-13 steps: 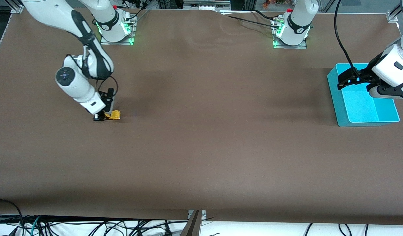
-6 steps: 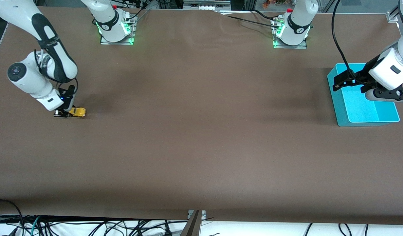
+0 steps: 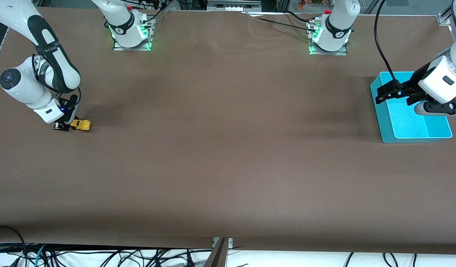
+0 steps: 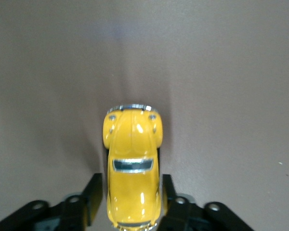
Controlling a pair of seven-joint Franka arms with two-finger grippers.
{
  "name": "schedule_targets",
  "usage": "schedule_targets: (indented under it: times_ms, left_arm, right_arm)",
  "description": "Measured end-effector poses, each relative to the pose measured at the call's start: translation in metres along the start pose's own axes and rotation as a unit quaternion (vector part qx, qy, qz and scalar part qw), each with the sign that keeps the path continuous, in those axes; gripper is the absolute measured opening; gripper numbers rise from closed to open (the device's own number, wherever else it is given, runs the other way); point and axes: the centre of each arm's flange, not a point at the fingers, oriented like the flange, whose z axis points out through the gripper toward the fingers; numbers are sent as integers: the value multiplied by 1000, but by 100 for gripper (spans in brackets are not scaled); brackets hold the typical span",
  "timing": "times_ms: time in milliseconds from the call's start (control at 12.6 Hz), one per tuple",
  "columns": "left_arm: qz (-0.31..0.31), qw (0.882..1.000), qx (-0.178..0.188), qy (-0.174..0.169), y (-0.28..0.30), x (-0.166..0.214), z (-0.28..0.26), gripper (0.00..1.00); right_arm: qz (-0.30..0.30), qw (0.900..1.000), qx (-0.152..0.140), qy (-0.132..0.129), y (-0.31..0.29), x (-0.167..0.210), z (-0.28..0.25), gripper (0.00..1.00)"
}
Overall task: Wind and store yellow beetle car
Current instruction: 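Swing the right gripper and release the car toward the cyan bin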
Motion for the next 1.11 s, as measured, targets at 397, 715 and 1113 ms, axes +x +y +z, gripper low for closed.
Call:
schedule_targets:
  times_ms: [397, 715, 1113]
  left_arm:
    - [-2, 1000, 1, -18, 0, 4, 13, 100]
    - [-14, 1000, 1, -23, -15, 4, 13, 100]
    - [-19, 999, 0, -31, -21, 2, 14, 100]
  right_arm:
    - [-19, 1000, -8, 5, 31, 15, -34, 100]
    - [-20, 1000, 2, 7, 55, 10, -61, 100]
    - [18, 999, -14, 31, 77, 15, -82, 100]
